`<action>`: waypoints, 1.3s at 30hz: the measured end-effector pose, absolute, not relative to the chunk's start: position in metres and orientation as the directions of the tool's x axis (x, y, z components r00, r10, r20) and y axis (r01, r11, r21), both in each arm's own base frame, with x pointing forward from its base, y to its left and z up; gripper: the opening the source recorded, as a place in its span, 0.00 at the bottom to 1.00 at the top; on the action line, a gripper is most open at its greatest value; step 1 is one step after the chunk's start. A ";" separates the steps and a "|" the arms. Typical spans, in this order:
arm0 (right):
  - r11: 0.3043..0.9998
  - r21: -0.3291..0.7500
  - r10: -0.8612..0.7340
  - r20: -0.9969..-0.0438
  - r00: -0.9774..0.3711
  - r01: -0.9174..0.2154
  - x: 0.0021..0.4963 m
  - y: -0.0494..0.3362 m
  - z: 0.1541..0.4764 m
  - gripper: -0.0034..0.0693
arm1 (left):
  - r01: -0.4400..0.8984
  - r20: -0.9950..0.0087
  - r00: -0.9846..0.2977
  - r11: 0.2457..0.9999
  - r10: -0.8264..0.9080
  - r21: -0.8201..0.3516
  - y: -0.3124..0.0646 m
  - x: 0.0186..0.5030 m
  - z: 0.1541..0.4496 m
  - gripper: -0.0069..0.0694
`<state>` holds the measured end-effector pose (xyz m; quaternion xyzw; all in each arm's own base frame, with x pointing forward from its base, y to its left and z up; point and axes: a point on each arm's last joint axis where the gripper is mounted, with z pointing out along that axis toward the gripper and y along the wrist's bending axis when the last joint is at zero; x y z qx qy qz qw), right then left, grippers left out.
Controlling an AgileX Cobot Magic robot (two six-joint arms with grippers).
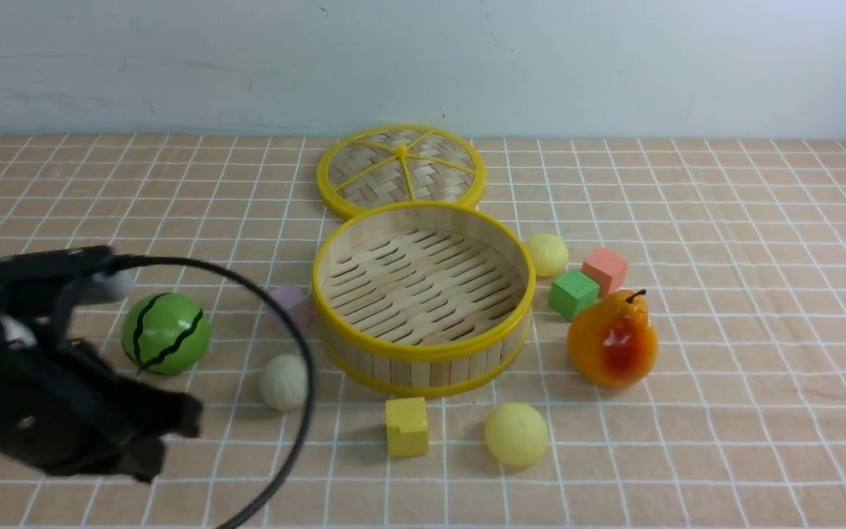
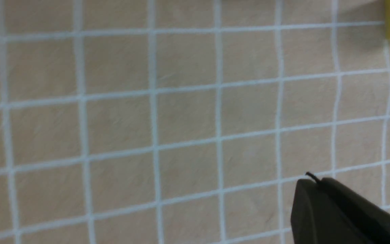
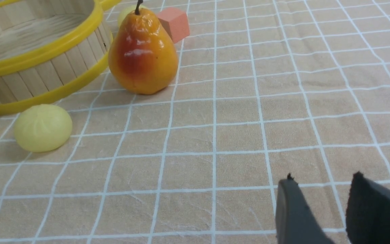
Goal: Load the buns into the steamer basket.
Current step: Use the left arm to grab a steamed stuffed bun
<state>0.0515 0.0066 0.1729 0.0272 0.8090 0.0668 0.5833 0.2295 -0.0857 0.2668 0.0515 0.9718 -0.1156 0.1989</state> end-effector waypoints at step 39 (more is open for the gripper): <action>0.990 0.140 0.122 -0.940 -0.318 -0.034 0.052 0.007 0.173 0.38 | 0.286 -0.422 -0.867 0.958 0.265 0.013 -0.143 0.363 0.184 0.30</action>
